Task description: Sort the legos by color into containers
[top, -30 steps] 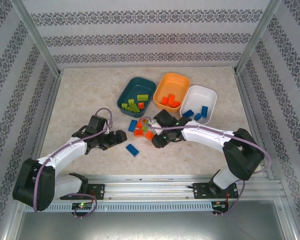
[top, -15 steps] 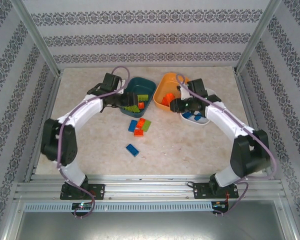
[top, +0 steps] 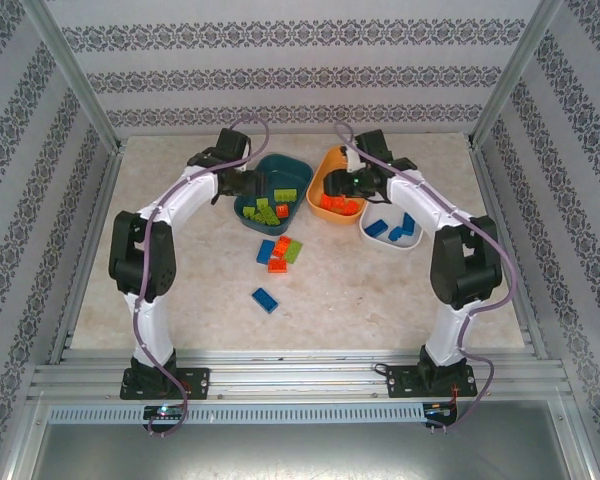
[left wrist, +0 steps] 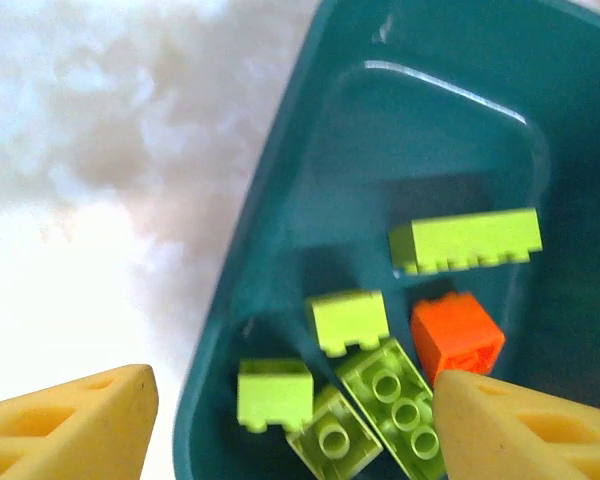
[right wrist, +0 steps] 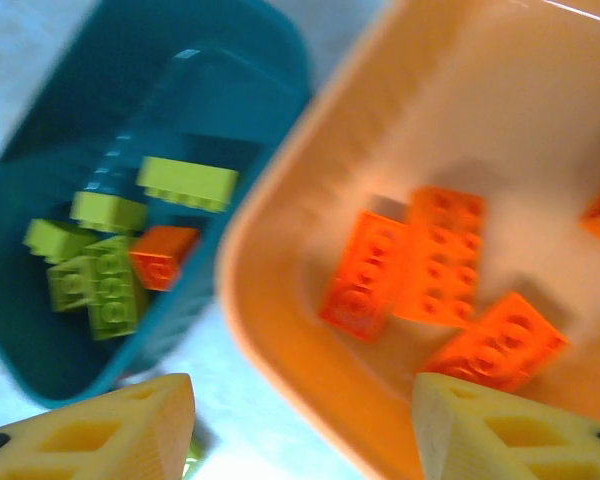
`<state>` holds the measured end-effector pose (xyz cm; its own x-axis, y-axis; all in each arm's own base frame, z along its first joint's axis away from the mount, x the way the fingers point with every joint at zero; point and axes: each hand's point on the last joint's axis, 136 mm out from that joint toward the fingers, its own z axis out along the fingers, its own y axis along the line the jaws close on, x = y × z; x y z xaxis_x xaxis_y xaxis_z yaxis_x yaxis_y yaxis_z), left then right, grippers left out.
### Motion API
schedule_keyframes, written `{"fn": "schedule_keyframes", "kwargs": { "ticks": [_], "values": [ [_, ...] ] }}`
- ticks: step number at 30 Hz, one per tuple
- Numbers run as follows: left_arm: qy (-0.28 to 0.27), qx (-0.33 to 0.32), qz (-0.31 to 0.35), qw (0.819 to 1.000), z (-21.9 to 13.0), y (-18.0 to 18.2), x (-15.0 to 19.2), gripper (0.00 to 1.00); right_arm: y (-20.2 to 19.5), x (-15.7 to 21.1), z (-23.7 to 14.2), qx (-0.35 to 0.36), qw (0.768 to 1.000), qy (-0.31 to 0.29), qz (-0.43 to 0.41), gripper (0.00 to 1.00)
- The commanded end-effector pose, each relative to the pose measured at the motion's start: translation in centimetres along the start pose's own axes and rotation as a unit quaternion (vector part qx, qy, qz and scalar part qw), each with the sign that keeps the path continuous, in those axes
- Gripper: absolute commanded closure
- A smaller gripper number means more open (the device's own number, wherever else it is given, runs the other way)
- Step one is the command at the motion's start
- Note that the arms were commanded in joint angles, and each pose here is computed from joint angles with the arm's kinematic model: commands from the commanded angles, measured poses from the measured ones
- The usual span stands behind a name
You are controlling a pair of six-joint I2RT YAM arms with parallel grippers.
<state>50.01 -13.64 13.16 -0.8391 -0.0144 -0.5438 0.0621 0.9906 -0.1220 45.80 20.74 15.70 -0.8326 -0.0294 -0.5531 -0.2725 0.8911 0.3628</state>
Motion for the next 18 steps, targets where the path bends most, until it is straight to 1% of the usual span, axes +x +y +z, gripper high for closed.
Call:
{"fn": "schedule_keyframes", "kwargs": {
  "ticks": [1, 6, 11, 12, 15, 17, 18],
  "values": [
    [0.034, -0.037, 0.034, 0.998, 2.0, 2.2, 1.0, 0.27, 3.3, -0.3, 0.4, -0.023, 0.999, 0.005, -0.023, 0.4],
    [0.053, -0.033, 0.042, 0.997, 4.7, 2.5, 1.0, 0.28, 6.5, -0.1, 2.5, -0.053, 0.998, 0.026, -0.025, 0.41],
    [0.077, -0.028, 0.045, 0.996, 7.0, 3.0, 1.4, 0.37, 8.8, 0.9, 4.6, -0.065, 0.996, 0.052, -0.037, 0.41],
    [0.079, -0.026, 0.045, 0.995, 7.2, 2.9, 1.6, 0.41, 9.2, 0.9, 4.9, -0.068, 0.996, 0.055, -0.037, 0.41],
    [0.087, -0.02, 0.042, 0.995, 7.8, 2.8, 2.2, 0.59, 9.7, 1.6, 6.2, -0.068, 0.994, 0.076, -0.032, 0.41],
    [0.085, -0.013, 0.035, 0.996, 7.7, 2.6, 2.3, 0.69, 10.1, 2.0, 6.9, -0.069, 0.993, 0.09, -0.034, 0.4],
    [0.082, -0.009, 0.033, 0.996, 7.5, 2.4, 2.3, 0.72, 10.3, 2.1, 7.2, -0.069, 0.993, 0.093, -0.037, 0.4]
  ]
}}
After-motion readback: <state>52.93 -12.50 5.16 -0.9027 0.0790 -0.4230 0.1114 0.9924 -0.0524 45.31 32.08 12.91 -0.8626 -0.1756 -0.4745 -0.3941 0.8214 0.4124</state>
